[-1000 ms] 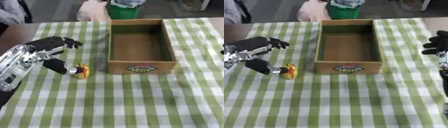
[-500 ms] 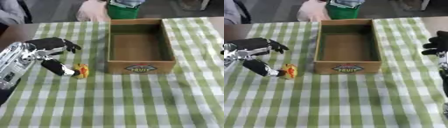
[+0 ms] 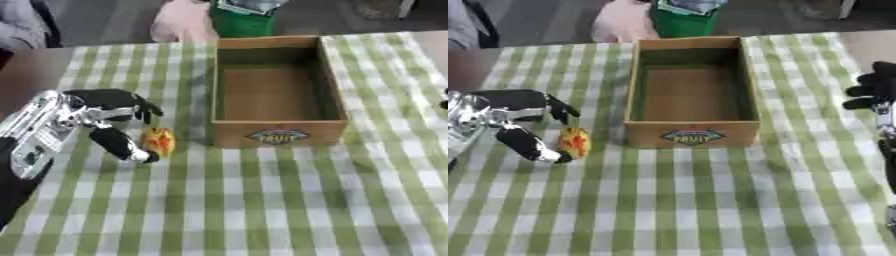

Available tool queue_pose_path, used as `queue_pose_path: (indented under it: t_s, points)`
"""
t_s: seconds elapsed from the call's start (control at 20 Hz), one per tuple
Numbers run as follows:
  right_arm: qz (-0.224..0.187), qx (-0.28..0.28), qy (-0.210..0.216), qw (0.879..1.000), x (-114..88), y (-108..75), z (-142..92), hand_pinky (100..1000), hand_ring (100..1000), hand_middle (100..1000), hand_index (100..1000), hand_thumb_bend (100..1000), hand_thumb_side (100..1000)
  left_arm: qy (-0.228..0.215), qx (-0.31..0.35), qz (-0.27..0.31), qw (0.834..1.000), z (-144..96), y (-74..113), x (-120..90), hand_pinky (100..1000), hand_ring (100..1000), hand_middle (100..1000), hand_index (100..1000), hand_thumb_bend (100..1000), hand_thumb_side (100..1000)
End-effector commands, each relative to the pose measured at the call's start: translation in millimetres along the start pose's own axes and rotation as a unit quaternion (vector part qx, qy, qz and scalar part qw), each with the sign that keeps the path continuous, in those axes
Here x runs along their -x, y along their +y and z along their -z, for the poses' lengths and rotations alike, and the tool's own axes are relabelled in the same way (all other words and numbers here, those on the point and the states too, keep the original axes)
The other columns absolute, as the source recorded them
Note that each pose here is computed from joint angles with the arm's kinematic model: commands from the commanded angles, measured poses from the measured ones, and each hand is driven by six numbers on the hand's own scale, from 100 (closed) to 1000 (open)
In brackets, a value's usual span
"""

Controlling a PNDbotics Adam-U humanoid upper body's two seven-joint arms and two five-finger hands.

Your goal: Pick up objects on the table and place them in the box.

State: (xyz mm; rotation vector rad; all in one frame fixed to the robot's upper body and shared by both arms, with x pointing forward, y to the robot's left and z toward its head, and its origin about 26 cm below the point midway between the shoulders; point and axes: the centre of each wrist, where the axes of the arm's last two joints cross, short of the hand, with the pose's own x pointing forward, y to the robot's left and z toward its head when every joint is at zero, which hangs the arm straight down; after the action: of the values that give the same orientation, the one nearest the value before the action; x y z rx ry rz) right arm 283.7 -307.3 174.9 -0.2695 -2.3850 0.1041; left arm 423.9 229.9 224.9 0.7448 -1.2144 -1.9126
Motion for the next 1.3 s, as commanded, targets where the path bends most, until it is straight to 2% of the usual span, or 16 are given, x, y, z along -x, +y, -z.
queue_pose_path:
  t_s: [0.05, 0.65, 0.75, 0.95, 1.3]
  points:
    - [-0.005, -0.005, -0.011, 1.000, -5.2, -0.5, 3.8, 563, 627, 618, 767, 100, 540, 0.018, -0.018, 0.012, 1.000, -0.9, 9.8, 3.5, 633, 797, 720, 947, 426, 665]
    - [-0.004, -0.005, -0.013, 1.000, -5.2, 0.6, 4.2, 563, 627, 618, 768, 100, 541, 0.034, -0.025, 0.060, 0.997, 14.8, -3.2, 1.1, 571, 733, 649, 862, 387, 663]
    - [-0.004, -0.005, -0.012, 1.000, -5.2, 0.6, 4.1, 563, 627, 618, 768, 100, 541, 0.034, -0.026, 0.062, 0.997, 15.6, -3.7, 1.2, 547, 706, 625, 835, 351, 664]
    - [-0.004, -0.005, -0.011, 1.000, -5.0, 0.6, 3.8, 563, 627, 618, 768, 100, 541, 0.034, -0.047, 0.066, 0.996, 13.1, -1.1, -0.4, 504, 658, 586, 797, 100, 732]
    - [-0.004, -0.005, -0.010, 1.000, -4.9, 0.2, 3.4, 563, 627, 618, 769, 100, 540, 0.031, -0.053, 0.081, 0.995, 1.6, 5.6, -2.3, 511, 680, 649, 836, 106, 749]
